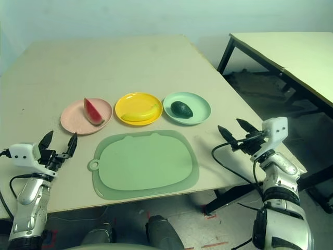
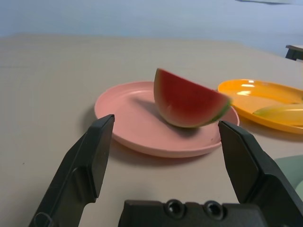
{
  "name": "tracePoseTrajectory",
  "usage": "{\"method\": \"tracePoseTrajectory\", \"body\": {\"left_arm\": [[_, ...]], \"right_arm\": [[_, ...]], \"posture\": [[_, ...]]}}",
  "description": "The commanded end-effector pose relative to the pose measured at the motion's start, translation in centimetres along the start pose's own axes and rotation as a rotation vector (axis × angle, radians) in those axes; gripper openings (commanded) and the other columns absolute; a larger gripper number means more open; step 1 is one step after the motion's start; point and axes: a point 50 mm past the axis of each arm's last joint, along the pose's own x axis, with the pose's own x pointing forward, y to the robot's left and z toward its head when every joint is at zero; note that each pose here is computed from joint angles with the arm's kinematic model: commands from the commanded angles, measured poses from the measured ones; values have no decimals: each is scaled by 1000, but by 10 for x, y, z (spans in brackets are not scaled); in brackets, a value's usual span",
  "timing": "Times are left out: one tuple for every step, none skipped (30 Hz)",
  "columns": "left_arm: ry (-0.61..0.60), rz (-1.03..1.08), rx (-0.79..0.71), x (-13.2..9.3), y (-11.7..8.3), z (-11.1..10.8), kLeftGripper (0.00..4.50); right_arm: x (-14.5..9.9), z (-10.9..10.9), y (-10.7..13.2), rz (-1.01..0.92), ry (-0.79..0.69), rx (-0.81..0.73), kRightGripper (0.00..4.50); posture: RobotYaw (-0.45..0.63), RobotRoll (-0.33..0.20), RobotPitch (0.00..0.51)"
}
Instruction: Place the fruits into color-matched plates.
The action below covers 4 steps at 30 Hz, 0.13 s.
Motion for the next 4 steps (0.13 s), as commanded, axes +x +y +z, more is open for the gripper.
{"method": "tracePoseTrajectory", "body": {"left_arm": [[0,20,16,-8,-2,0,4463],[1,31,18,-10,-2,-1,4463],[3,37,19,-11,-2,-1,4463],[2,44,20,-12,-2,-1,4463]], "right_arm": [[-1,3,-4,-2,18,-14,4500],[0,4,-5,-6,15,-16,4500],[1,5,-5,-8,14,-16,4500],[2,6,-6,-9,14,-17,4500]], "posture": [[-150,0,68],[-143,0,65],[-143,0,65],[-136,0,65]]}}
